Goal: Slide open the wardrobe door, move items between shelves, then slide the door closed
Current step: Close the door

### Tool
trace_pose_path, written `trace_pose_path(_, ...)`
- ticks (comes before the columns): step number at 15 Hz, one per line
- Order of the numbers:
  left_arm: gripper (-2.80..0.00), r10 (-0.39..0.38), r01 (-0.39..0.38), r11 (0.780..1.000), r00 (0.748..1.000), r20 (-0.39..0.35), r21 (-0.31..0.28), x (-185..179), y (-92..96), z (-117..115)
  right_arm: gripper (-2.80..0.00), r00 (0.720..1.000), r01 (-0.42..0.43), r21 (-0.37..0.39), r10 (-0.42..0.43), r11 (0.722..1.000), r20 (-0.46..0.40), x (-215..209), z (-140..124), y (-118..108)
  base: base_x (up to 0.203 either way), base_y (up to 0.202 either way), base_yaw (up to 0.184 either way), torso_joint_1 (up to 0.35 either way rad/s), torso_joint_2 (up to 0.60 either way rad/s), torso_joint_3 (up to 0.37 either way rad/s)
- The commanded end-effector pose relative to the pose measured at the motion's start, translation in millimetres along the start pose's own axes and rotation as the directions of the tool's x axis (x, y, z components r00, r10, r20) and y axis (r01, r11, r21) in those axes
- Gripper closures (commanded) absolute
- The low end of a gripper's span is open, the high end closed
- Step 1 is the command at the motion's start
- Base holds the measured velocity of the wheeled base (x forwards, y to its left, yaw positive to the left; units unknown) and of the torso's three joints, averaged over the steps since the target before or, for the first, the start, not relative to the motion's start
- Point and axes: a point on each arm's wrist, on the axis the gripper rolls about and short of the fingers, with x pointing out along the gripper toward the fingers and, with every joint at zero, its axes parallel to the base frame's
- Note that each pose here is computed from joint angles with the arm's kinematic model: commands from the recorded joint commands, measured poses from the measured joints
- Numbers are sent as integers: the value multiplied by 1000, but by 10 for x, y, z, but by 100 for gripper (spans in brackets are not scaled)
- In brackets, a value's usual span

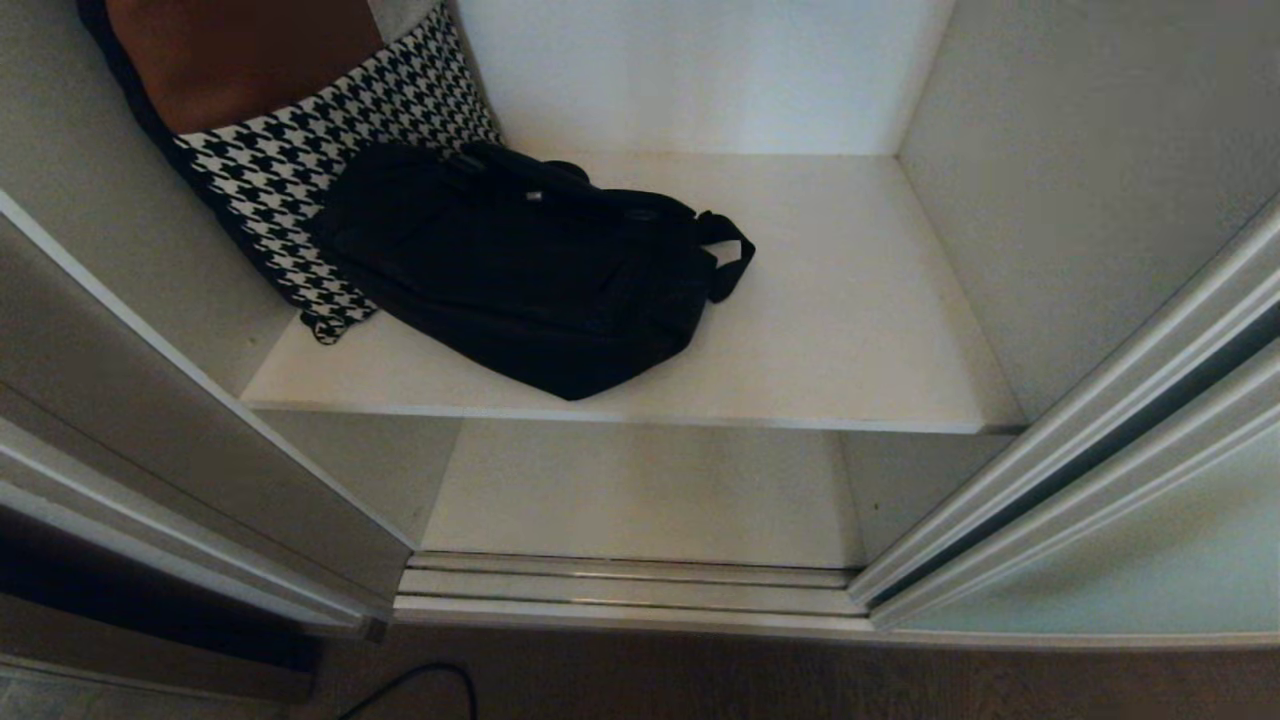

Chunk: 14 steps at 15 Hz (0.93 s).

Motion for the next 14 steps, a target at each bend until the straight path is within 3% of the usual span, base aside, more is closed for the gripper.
trace_pose_path(1, 0, 0, 0, 1000, 1000, -7, 5, 3, 0, -3, 0, 1000, 0, 0, 0, 1000, -1, 1, -4, 0, 0, 0, 0, 0, 0, 0)
trace_pose_path(14, 0, -5, 5, 1000, 1000, -8, 29, 3, -1, -4, 0, 1000, 0, 0, 0, 1000, -1, 1, -4, 0, -183, 0, 1, 4, 2, 2)
